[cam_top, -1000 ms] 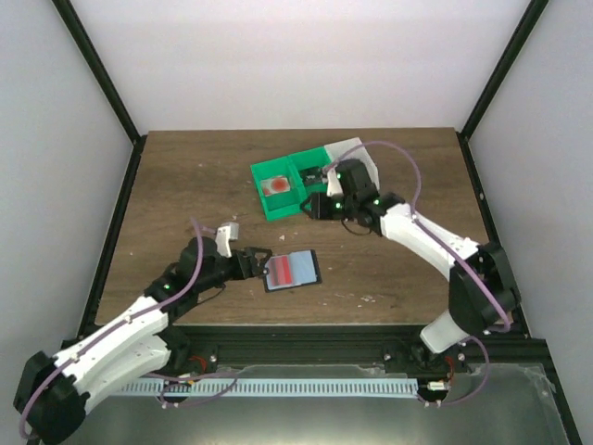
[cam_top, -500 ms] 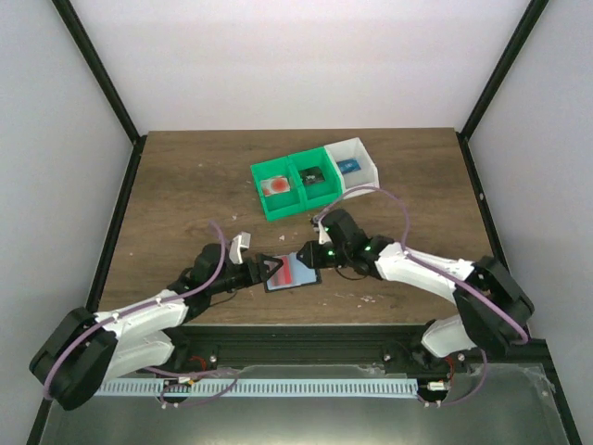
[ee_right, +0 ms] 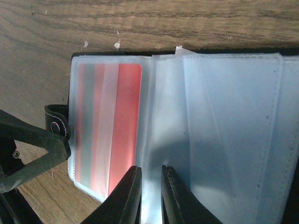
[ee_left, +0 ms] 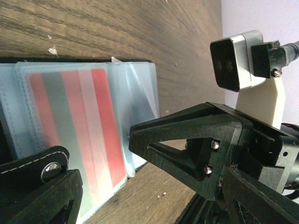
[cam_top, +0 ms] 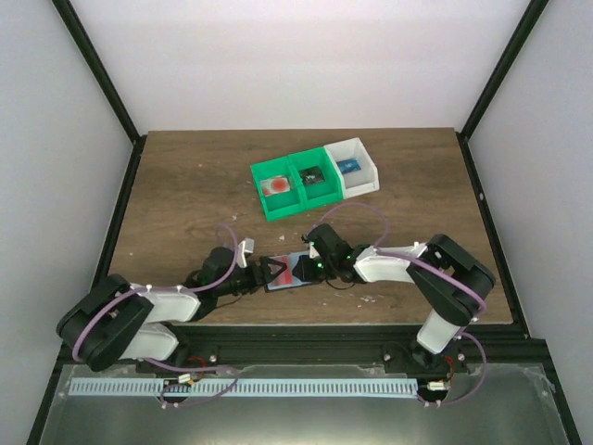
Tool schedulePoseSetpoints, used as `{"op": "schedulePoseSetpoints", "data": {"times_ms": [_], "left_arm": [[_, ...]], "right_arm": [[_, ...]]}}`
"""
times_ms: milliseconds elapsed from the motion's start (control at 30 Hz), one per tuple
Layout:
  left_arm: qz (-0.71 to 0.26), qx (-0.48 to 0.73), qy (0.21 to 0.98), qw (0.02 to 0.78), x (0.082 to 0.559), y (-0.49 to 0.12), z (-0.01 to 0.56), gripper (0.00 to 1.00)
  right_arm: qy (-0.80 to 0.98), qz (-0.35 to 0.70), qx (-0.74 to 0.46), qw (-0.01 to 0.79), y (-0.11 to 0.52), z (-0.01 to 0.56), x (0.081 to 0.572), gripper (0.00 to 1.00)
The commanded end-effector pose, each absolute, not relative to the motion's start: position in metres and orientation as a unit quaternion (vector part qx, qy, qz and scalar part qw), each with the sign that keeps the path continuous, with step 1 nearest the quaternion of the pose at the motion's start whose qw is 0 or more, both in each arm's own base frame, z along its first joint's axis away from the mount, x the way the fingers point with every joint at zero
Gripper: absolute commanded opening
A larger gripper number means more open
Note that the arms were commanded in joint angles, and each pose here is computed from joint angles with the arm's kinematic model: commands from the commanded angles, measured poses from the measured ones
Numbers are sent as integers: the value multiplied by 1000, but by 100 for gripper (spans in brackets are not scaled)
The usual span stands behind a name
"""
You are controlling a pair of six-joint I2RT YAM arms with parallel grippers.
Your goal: Take the credit cards out of the card holder
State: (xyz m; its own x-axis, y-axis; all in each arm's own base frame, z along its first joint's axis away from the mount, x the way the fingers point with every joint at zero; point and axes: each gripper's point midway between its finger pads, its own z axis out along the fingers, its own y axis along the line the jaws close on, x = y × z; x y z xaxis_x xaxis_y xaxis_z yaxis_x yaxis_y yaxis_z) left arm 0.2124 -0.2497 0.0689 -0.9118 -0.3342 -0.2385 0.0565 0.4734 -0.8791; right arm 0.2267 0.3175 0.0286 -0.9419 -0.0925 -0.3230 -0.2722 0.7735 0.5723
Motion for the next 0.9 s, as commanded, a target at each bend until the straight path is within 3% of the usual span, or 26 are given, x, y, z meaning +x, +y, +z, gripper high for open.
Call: {"op": "schedulePoseSetpoints", "data": {"times_ms": [0,600,700,867], "left_arm": [[-503,-73,832,222,223,-252,77,84],[-306,-165,885,310,231,-167,61,85],[-328,-168,874,317,232,-171,81,85],[-465,-117,825,299,224,-213,128,86]], "right_arm": [[936,309,-85,146,313,17,228,14],[937,308,-80,142,302,13,218,14],[933,317,-82,149,305,23,218,14],[933,316,-80,154,305,25,220,14]]}}
